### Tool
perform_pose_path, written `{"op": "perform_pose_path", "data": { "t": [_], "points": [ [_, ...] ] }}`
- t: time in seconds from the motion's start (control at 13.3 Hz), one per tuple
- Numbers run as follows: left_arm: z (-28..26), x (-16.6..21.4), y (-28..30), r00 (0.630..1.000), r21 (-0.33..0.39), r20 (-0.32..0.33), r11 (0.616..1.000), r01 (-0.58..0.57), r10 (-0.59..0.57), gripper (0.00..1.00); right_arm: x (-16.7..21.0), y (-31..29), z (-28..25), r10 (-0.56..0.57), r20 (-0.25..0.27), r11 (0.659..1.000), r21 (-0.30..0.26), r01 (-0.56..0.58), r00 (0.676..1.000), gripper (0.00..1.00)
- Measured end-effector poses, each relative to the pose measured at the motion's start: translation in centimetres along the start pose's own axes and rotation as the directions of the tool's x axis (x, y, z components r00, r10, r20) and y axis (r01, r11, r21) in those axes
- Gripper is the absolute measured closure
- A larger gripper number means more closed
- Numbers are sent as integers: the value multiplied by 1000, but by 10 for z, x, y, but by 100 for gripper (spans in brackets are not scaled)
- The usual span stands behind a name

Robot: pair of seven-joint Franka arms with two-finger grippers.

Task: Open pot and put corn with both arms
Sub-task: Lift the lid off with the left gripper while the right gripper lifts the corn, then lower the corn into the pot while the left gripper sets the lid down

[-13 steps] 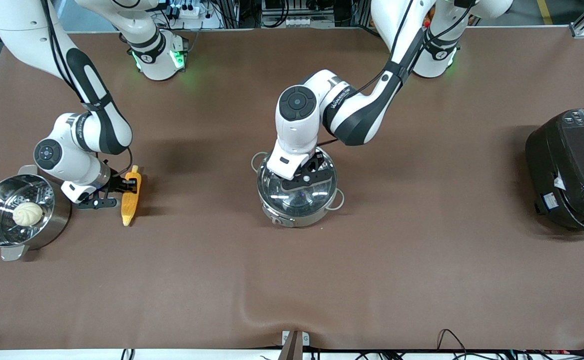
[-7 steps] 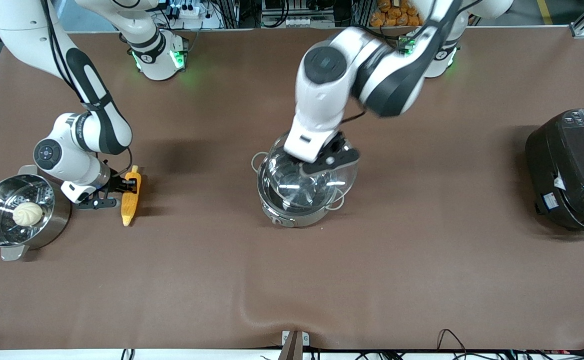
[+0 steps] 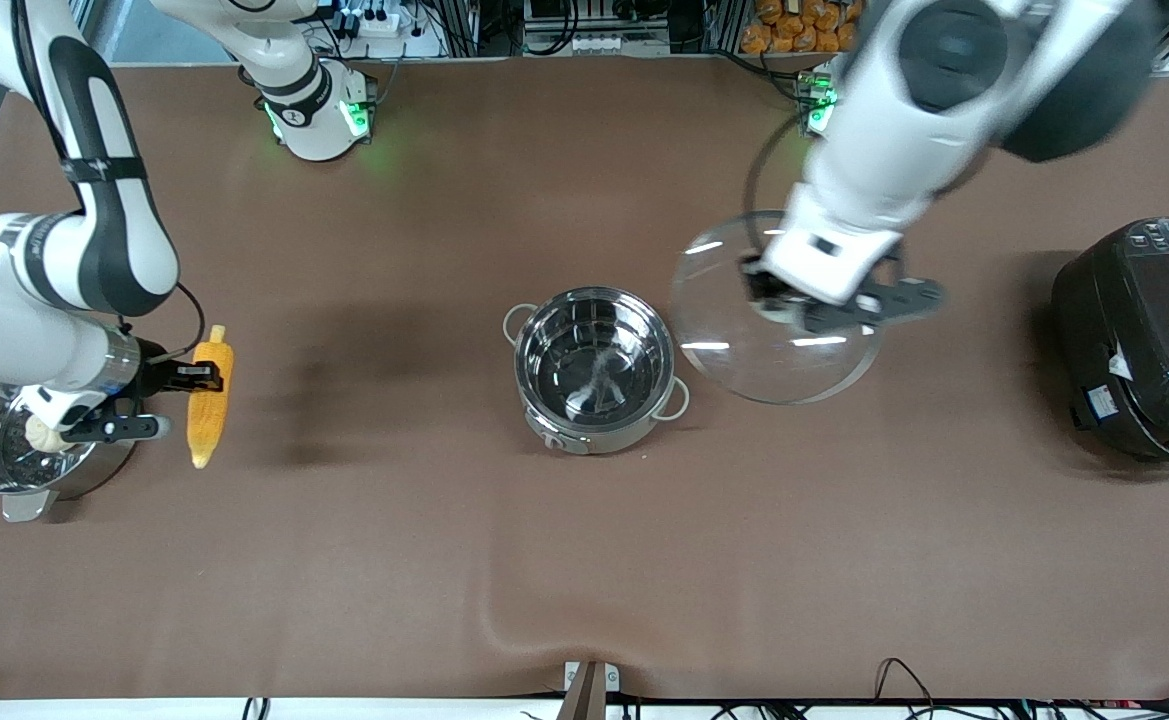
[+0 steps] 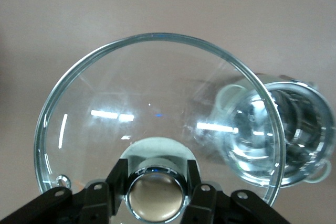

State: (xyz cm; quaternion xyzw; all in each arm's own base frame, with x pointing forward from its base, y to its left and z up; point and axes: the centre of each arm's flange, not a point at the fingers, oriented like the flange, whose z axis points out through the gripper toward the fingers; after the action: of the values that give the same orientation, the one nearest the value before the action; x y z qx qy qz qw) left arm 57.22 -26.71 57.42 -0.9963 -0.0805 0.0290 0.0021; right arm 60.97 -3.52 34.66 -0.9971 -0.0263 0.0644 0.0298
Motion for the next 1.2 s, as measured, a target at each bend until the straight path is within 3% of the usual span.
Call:
{"op": "perform_pose_path", "data": {
  "t": [0.3, 0.67, 0.9, 1.2],
  "points": [
    [42, 34, -111, 996, -2, 89, 1000, -18, 18, 50, 10, -46, -15, -23, -17, 1000, -6, 23, 1000, 68],
    [94, 37, -199, 995, -37, 52, 996, -78, 79, 50, 20, -118, -53, 6, -62, 1000, -7, -6, 998, 68],
    [161, 25, -200, 996, -19, 17, 996, -91, 91, 50, 13, -246, -71, 97, -104, 995, 38, -93, 990, 68],
    [254, 5, -207, 991, 12, -67, 993, -119, 120, 50, -14, -404, -50, 235, -88, 968, 114, -225, 968, 68]
  ]
}}
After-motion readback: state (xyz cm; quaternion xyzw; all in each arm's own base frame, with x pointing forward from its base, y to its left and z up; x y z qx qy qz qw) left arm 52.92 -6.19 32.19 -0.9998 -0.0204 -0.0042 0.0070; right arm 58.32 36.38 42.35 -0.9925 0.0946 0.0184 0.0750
